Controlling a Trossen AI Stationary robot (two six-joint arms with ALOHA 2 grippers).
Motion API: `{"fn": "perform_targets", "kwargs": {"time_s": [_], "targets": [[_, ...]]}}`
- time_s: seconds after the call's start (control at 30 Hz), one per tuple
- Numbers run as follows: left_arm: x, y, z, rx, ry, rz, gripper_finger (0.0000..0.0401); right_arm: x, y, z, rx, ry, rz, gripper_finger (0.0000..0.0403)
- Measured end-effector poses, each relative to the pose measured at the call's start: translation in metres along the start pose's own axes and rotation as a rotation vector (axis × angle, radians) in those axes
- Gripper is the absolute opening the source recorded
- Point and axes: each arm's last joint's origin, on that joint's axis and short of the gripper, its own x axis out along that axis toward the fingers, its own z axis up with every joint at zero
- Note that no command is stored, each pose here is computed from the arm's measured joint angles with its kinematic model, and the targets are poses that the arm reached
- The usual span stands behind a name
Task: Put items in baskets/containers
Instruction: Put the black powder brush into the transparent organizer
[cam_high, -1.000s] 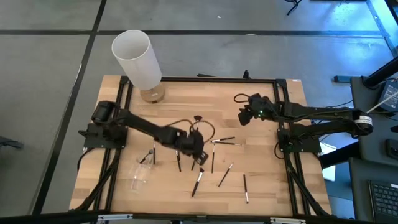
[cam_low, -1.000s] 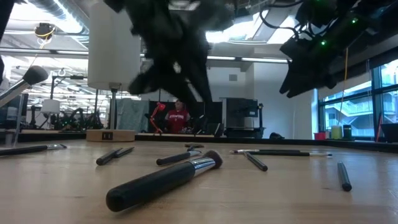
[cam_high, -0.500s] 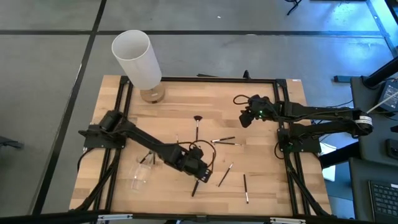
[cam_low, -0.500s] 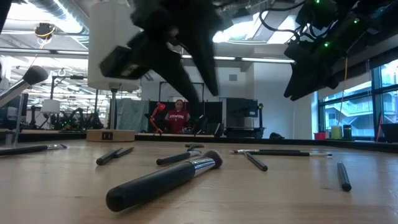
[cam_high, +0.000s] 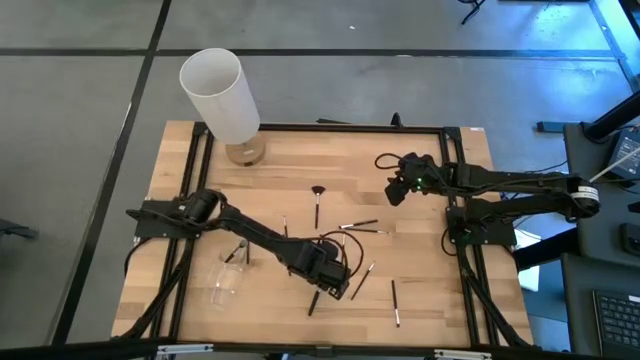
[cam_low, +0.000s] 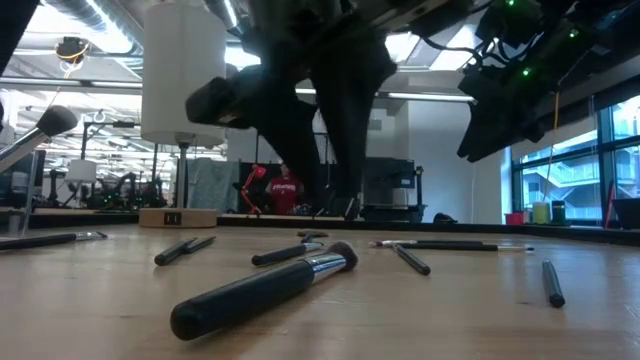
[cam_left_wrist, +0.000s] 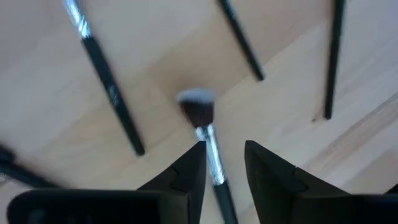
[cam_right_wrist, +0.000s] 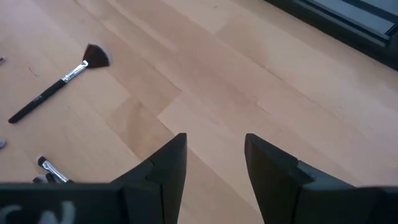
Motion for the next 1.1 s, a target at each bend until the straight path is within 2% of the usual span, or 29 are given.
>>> {"fn": "perform_targets", "kwargs": {"time_s": [0.17,0.23,0.33,0.93,1.1], "targets": [[0.006,-0.001,0.0,0.008,-0.06,0.021,0.0147,0.0,0.0,-0.001,0.0,0.009,-0.003,0.0162],[0.011,0.003,-0.001,0.013,-0.053,0.062,0.0161,0.0,-0.001,-0.002,0.011,0.02,-0.009,0.0162],[0.014,0.003,-0.002,0.001,-0.051,0.067,0.0172,0.0,-0.002,-0.004,0.019,0.043,-0.022,0.0162],[0.039,0.002,-0.009,-0.01,-0.039,0.083,0.016,-0.001,-0.004,-0.008,0.036,0.078,-0.043,0.0162],[0.04,0.003,-0.011,-0.014,-0.016,0.092,0.0139,-0.001,-0.004,-0.008,0.032,0.074,-0.049,0.0162]]}}
